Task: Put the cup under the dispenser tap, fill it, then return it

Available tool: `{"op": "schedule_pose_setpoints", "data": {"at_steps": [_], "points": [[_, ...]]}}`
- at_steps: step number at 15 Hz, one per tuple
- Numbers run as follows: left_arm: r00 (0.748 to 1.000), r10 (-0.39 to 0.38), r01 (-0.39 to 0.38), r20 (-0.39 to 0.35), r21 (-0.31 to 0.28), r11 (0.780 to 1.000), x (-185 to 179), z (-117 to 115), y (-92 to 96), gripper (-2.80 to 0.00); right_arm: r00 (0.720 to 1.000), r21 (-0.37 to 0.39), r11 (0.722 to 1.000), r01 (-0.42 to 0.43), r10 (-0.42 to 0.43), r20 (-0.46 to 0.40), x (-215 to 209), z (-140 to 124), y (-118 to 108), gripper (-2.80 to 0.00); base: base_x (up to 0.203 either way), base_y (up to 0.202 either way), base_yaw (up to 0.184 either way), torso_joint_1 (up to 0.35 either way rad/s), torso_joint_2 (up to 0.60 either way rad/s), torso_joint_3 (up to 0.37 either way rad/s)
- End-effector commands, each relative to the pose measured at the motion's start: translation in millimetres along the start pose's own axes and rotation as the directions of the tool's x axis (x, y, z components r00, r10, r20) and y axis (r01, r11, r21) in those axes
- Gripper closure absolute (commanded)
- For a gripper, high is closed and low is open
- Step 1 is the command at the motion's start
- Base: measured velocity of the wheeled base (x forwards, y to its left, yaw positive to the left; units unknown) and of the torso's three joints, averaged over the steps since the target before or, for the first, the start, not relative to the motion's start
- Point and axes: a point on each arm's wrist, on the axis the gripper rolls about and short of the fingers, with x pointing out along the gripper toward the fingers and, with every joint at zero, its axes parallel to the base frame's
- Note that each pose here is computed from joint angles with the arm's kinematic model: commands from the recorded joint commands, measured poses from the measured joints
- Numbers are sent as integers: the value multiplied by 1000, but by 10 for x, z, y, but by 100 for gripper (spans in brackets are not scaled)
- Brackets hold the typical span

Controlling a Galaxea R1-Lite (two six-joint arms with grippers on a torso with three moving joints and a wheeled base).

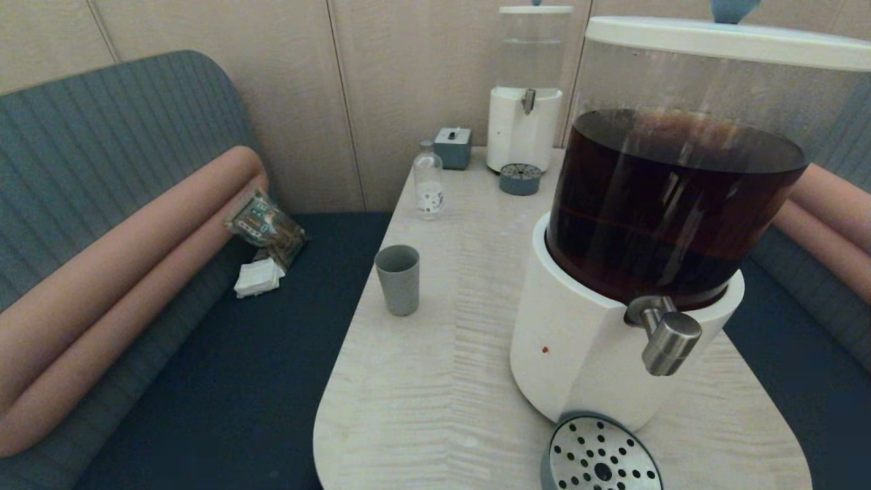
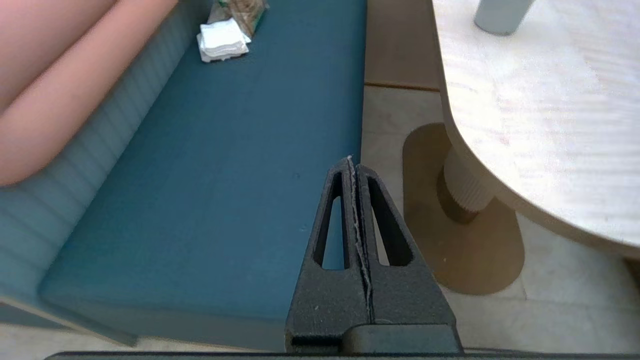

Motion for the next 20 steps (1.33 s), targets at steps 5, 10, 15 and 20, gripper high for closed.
{"op": "schedule_pose_setpoints", "data": {"at_steps": [5, 10, 15, 20], "points": [[999, -42, 42, -6, 98, 994, -1, -1, -9, 0, 1000, -1, 1000, -1, 1, -7, 5, -29, 4, 0, 0, 0, 0, 0, 0, 0], [999, -41, 41, -6, 90, 995, 1, -3, -9, 0, 1000, -1, 1000, -2, 2, -7, 6, -30, 4, 0, 0, 0, 0, 0, 0, 0], [999, -39, 40, -6, 90, 995, 1, -3, -9, 0, 1000, -2, 1000, -1, 1, -6, 5, -26, 3, 0, 0, 0, 0, 0, 0, 0], [999, -39, 40, -6, 90, 995, 1, -3, -9, 0, 1000, -1, 1000, -1, 1, -6, 5, -28, 4, 0, 0, 0, 0, 0, 0, 0]]}}
